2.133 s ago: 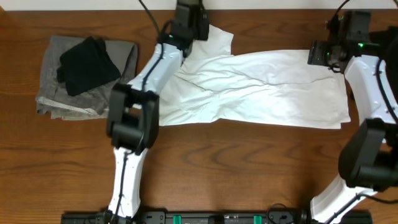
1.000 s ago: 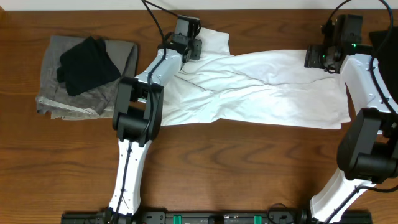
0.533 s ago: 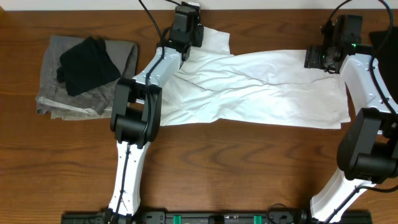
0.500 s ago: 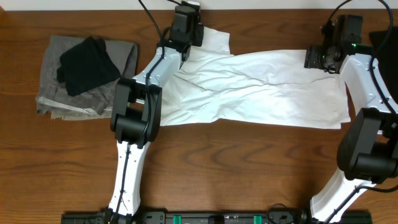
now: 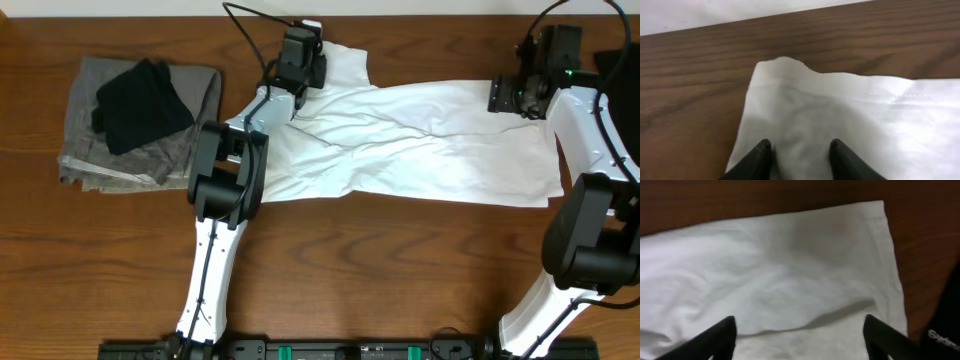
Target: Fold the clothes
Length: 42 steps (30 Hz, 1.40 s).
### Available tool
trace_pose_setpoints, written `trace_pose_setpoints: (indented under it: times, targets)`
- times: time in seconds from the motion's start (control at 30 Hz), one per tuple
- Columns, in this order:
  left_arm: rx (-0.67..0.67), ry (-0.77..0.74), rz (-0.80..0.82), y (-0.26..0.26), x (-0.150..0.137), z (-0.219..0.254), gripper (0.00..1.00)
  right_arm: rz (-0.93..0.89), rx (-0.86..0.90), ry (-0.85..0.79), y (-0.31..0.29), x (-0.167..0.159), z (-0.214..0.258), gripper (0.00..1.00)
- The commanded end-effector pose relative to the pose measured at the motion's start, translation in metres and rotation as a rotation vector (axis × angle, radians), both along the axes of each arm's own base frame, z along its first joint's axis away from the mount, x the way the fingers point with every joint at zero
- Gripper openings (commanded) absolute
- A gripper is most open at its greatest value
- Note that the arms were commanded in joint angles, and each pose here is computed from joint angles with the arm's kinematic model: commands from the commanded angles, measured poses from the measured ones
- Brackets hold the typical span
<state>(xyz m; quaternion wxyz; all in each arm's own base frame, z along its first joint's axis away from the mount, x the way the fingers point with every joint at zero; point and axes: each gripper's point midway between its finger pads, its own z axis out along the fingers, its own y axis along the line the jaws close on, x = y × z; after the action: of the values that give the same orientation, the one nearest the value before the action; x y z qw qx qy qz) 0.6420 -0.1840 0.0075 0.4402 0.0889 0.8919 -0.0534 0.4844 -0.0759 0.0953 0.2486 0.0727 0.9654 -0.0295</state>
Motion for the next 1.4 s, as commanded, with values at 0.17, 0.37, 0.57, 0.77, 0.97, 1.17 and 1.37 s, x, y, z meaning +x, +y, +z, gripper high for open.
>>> trace_pose_setpoints:
  times: [0.17, 0.37, 0.57, 0.77, 0.97, 1.17, 1.37]
  targets:
    - [0.027, 0.075, 0.015, 0.013, -0.008, -0.034, 0.23, -0.080, 0.035, 0.039, -0.043, -0.008, -0.027, 0.83]
    - [0.029, 0.082, 0.015, 0.013, -0.010, -0.035, 0.19, -0.076, 0.057, 0.016, -0.066, 0.002, -0.053, 0.82]
    - [0.029, 0.082, 0.015, 0.013, -0.010, -0.035, 0.19, 0.004, -0.016, -0.067, -0.072, 0.029, -0.062, 0.82]
    - [0.029, 0.082, 0.015, 0.013, -0.010, -0.035, 0.19, 0.005, -0.048, -0.170, -0.079, 0.054, -0.057, 0.80]
    - [0.029, 0.082, 0.016, 0.013, -0.010, -0.035, 0.19, 0.000, -0.052, -0.200, -0.081, 0.063, -0.067, 0.78]
    - [0.029, 0.082, 0.016, 0.013, -0.010, -0.035, 0.19, 0.026, -0.031, -0.207, -0.078, 0.074, -0.090, 0.80]
    - [0.031, 0.086, 0.016, 0.013, -0.010, -0.036, 0.19, 0.042, -0.022, -0.243, -0.077, 0.087, -0.099, 0.80]
